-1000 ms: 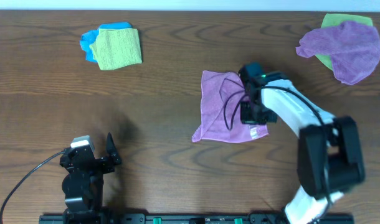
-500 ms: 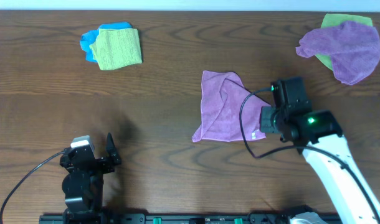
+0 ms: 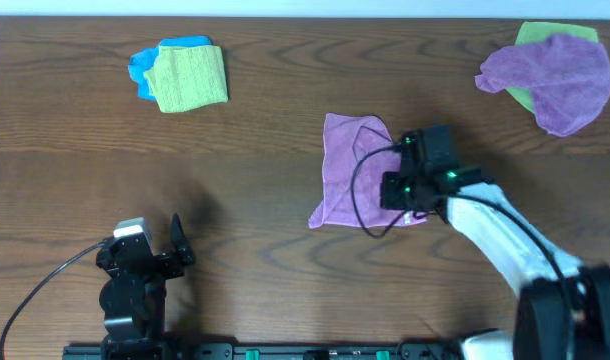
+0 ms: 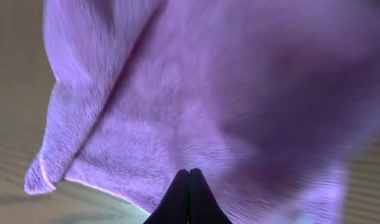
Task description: Fold the cloth
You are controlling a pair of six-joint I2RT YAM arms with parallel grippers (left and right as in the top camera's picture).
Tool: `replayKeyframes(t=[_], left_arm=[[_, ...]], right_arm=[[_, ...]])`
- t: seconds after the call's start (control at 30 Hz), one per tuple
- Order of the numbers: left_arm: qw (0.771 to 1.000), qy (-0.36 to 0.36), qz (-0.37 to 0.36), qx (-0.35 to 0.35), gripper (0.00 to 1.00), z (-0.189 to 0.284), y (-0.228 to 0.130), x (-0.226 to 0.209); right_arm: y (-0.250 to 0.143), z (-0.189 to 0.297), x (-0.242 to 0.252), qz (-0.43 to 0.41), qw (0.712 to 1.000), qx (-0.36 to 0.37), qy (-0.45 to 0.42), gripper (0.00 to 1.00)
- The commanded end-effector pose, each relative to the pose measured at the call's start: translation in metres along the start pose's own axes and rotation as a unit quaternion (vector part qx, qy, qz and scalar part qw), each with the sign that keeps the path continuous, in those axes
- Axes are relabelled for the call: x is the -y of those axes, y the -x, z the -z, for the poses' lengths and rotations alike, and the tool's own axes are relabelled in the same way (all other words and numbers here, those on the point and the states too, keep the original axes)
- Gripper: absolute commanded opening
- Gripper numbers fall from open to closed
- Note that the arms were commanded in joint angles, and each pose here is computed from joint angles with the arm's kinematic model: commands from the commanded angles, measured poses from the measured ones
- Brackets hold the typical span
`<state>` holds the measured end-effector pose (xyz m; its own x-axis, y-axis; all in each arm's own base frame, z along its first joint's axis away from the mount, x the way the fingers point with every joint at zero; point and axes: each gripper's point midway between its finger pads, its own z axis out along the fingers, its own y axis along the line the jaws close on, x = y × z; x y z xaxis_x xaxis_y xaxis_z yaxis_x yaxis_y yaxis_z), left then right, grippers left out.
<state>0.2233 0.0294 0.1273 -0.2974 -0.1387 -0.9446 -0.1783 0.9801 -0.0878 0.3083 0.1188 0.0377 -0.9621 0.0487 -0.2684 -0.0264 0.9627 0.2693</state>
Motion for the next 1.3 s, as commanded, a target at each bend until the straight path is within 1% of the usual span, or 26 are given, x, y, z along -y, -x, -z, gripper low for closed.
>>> replayKeyframes(t=[0.0, 0.13, 0.3, 0.37, 0.43, 0.5, 0.63, 0.73, 0.83, 0.9, 1.0, 1.27], left_arm=[[1.0, 0.007, -0.007, -0.011, 0.95, -0.003, -0.01, -0.003], [1.0, 0.007, -0.007, -0.011, 0.95, -0.003, -0.01, -0.003], [1.0, 0.007, -0.007, -0.011, 0.95, -0.003, -0.01, -0.003], [1.0, 0.007, -0.007, -0.011, 0.95, -0.003, -0.01, -0.003], [1.0, 0.007, -0.007, -0.011, 0.95, -0.003, -0.01, -0.003], [1.0, 0.007, -0.007, -0.011, 0.95, -0.003, -0.01, -0.003], [1.0, 0.007, -0.007, -0.011, 0.95, -0.003, -0.01, -0.003], [1.0, 0.007, -0.007, -0.011, 0.95, -0.003, -0.01, -0.003], [1.0, 0.007, -0.007, -0.011, 0.95, -0.003, -0.01, -0.003], [1.0, 0.007, -0.007, -0.011, 0.95, -0.003, -0.01, -0.003], [1.0, 0.007, -0.007, -0.011, 0.95, -0.003, -0.01, -0.003], [1.0, 0.007, -0.007, -0.011, 0.95, -0.003, -0.01, -0.003]], right_arm=[[-0.011, -0.009, -0.031, 0.036, 0.998, -0.023, 0.048, 0.01], [-0.014, -0.012, -0.057, 0.072, 0.996, -0.014, 0.059, 0.02], [-0.02, -0.013, -0.056, 0.076, 0.996, -0.024, 0.049, 0.01], [-0.019, -0.012, -0.031, 0.071, 0.997, -0.022, -0.017, 0.02], [-0.009, -0.005, -0.013, 0.059, 0.996, -0.014, -0.059, 0.02], [0.005, 0.003, -0.006, 0.055, 0.996, -0.003, -0.066, 0.02], [0.04, 0.025, 0.019, 0.021, 0.995, 0.031, -0.096, 0.02], [0.055, 0.034, 0.039, -0.009, 0.994, 0.047, -0.103, 0.02], [0.06, 0.033, 0.052, -0.028, 0.994, 0.048, -0.095, 0.02], [0.06, 0.029, 0.055, -0.036, 0.995, 0.04, -0.081, 0.02], [0.048, 0.018, 0.048, -0.041, 0.998, 0.006, -0.054, 0.01], [0.027, 0.016, 0.038, -0.031, 0.997, -0.034, -0.055, 0.02]])
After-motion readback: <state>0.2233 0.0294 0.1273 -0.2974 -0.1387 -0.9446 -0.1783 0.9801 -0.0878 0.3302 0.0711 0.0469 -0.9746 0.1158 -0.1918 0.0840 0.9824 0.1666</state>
